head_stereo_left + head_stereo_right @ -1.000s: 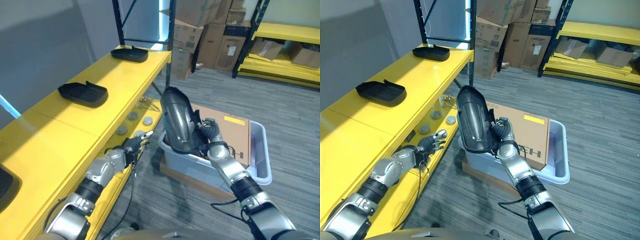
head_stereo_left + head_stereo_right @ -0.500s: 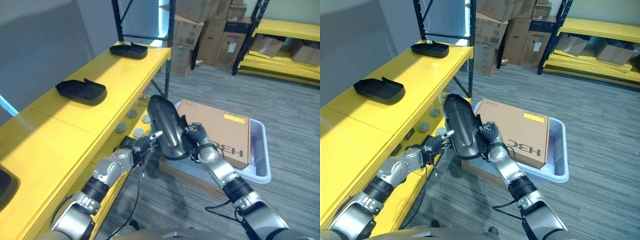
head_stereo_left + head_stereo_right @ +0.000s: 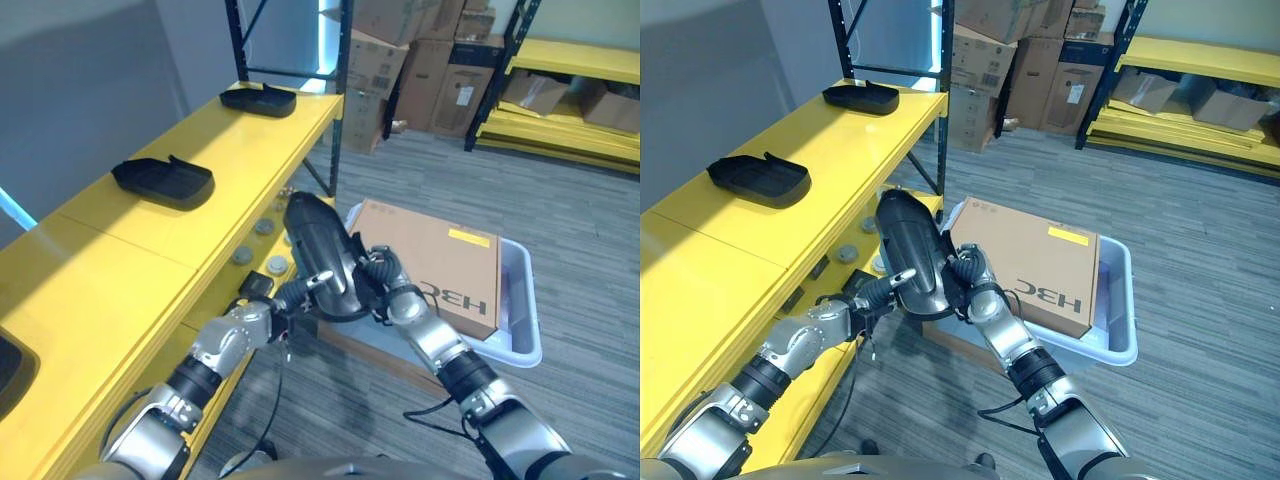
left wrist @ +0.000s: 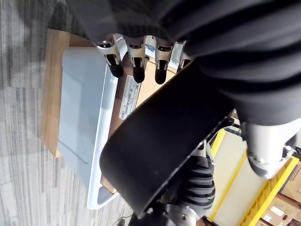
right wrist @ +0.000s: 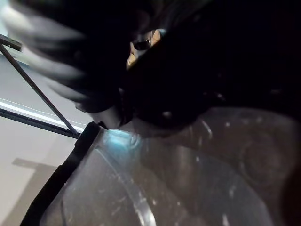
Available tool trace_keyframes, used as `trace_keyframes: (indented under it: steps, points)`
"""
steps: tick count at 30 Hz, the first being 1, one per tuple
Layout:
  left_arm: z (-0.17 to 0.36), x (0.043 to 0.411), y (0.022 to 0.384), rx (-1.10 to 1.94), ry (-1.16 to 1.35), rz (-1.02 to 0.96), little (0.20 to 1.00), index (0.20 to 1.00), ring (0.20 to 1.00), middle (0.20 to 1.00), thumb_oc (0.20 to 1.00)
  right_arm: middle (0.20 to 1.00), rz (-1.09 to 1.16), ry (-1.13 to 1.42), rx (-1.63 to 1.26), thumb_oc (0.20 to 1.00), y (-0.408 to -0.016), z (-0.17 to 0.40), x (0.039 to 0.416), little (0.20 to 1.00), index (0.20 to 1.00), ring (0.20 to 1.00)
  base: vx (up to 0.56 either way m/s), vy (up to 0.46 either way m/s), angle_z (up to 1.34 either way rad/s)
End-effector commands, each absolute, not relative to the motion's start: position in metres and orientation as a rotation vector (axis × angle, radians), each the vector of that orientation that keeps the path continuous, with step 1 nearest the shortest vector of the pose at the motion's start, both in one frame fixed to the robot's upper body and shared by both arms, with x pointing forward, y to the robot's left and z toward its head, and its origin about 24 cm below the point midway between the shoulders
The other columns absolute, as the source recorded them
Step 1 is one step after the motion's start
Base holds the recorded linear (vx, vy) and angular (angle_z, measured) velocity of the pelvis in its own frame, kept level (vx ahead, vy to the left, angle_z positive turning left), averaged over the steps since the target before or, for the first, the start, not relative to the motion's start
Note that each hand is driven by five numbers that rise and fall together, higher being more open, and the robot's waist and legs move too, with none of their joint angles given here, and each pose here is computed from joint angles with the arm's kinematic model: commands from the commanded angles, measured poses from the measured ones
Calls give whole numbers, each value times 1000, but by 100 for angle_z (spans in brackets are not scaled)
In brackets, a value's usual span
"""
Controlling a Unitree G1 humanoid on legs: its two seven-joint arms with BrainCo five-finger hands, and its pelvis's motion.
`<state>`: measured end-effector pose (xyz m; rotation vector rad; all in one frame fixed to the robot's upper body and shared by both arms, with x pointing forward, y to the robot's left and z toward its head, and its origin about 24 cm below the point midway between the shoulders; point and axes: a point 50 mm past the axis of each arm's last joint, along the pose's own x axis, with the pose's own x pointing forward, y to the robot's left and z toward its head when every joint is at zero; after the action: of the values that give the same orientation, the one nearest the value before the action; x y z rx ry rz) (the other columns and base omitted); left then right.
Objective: Move parts from the plastic box to the shelf.
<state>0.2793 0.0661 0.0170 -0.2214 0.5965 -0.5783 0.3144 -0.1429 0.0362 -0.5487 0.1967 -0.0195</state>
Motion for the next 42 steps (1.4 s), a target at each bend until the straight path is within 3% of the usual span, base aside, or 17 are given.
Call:
trace_keyframes:
  steps: [1, 2, 25, 26, 27, 34, 42]
  points:
    - [44, 293, 37, -221, 457, -679, 316, 316, 316, 316, 316, 200, 47, 34, -563, 200, -110, 74, 336, 200, 200, 200, 0, 0, 0]
    - [44, 293, 37, -224, 454, -677, 200, 200, 200, 200, 200, 200, 49, 34, -564, 200, -110, 74, 336, 200, 200, 200, 0, 0, 0]
    - [58, 297, 43, -248, 312, -596, 200, 200, 200, 200, 200, 200, 40, 87, -474, 200, -104, 65, 331, 200, 200, 200, -2, 0, 0]
    - [59, 297, 44, -251, 305, -593, 200, 200, 200, 200, 200, 407, 35, 89, -464, 407, -105, 64, 331, 407, 407, 407, -14, 2, 4]
    - [64, 298, 45, -279, 262, -594, 200, 200, 200, 200, 200, 1000, 19, 99, -445, 1000, -106, 63, 330, 1000, 1000, 1000, -15, 1, 3]
    - [82, 300, 55, -311, 158, -530, 200, 200, 200, 200, 200, 1000, -22, 117, -406, 1000, -112, 60, 327, 1000, 1000, 1000, 0, 0, 0]
    - [87, 306, 102, -262, 43, -341, 200, 200, 200, 200, 200, 1000, -104, 182, -414, 1000, -149, 36, 311, 1000, 1000, 1000, 0, 0, 0]
